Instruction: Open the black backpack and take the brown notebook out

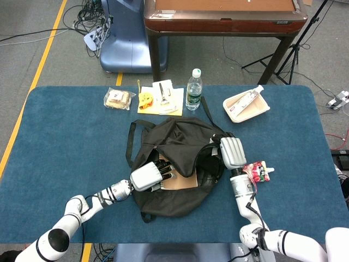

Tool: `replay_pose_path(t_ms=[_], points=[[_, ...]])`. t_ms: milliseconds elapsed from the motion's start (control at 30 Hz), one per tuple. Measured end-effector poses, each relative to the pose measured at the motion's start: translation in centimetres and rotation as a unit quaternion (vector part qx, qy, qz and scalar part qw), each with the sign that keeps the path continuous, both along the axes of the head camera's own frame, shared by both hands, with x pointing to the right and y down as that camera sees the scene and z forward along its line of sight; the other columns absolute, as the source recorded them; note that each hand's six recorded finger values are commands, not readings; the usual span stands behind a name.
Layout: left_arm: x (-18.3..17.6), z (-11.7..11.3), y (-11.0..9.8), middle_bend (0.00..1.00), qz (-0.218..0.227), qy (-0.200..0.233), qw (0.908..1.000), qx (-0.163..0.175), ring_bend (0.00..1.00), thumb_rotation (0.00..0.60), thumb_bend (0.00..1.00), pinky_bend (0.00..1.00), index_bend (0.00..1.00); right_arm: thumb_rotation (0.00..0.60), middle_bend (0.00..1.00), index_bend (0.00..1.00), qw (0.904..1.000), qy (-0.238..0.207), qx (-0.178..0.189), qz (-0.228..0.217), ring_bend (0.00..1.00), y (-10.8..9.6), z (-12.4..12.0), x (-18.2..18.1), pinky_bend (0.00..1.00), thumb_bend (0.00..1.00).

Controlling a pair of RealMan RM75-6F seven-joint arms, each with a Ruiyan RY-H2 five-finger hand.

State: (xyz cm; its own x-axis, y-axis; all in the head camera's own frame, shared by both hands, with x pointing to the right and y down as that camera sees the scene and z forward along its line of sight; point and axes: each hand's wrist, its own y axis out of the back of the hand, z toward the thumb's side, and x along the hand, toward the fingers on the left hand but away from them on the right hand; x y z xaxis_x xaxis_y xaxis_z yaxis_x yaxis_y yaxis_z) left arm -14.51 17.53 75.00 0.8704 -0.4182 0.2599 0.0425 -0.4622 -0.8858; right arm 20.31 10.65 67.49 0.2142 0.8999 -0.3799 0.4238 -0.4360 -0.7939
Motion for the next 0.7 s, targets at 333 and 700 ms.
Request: replay_pose_path(t_ms=[333,700], points=[[0.2,0.0,0.3,0.38,0.005,0.006,0.9999,-0.009,0.29,0.6,0.48,0.22,0.49,0.6,0.51,0.77,0.9996,-0.012,-0.007,0.024,0.41,-0.5,0.2,0.5,0.33,0.97],[0.0,-1.8,0.2,0.58,-0.015,0.065,0.9972,-0.033,0.45,0.6,0.5,0.33,0.6,0.6,0.5,0.77,0.9991,-0.012,-0.021,0.034,0.41,-1.0,0.7,1.0,0.33,0.97]])
